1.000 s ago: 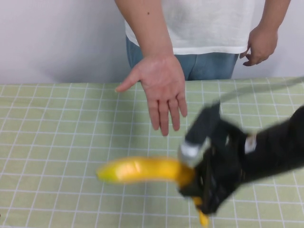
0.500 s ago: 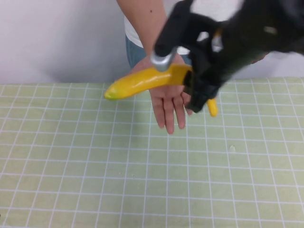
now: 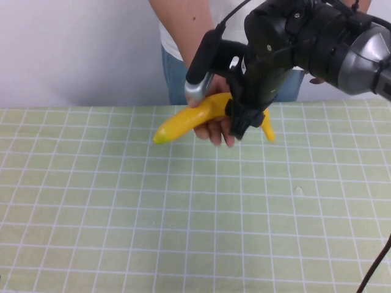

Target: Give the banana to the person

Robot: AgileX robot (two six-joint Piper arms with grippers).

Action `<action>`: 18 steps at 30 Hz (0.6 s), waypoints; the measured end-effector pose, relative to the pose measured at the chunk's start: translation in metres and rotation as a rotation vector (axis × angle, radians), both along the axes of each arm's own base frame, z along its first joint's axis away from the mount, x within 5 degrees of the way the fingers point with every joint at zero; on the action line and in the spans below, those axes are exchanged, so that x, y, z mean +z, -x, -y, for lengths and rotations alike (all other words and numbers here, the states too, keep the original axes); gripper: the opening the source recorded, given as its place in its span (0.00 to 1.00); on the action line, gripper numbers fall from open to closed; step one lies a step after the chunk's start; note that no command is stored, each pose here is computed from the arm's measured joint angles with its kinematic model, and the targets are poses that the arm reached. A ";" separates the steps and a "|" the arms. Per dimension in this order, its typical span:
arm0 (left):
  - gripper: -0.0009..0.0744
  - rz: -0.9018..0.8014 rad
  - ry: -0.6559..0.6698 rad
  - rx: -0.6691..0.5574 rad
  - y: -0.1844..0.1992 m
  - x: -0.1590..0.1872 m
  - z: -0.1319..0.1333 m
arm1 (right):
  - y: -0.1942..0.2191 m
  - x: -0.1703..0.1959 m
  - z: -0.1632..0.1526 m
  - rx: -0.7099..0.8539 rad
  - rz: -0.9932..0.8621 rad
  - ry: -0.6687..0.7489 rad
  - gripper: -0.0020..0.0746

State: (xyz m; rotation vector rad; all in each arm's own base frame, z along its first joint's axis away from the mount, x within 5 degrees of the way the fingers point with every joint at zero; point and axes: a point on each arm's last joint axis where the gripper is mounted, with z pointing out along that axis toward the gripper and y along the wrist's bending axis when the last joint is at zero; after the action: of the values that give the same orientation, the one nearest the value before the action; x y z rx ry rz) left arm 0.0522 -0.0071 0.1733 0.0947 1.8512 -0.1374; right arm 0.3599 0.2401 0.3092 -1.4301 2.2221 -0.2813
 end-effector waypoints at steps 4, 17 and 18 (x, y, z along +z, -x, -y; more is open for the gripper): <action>0.01 0.000 0.000 0.000 0.000 0.000 0.000 | -0.001 0.003 0.000 -0.035 0.022 -0.035 0.71; 0.01 0.000 0.000 0.000 0.000 0.000 0.000 | 0.074 0.120 0.041 -0.039 0.110 -0.303 0.57; 0.01 0.000 0.000 0.000 0.000 0.000 0.000 | 0.082 0.129 0.047 -0.043 0.120 -0.303 0.47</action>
State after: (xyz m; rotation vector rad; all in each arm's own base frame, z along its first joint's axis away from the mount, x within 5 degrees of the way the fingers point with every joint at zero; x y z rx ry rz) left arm 0.0522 -0.0071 0.1733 0.0947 1.8512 -0.1374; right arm 0.2783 0.1928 0.4379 -1.1738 2.0951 -0.0400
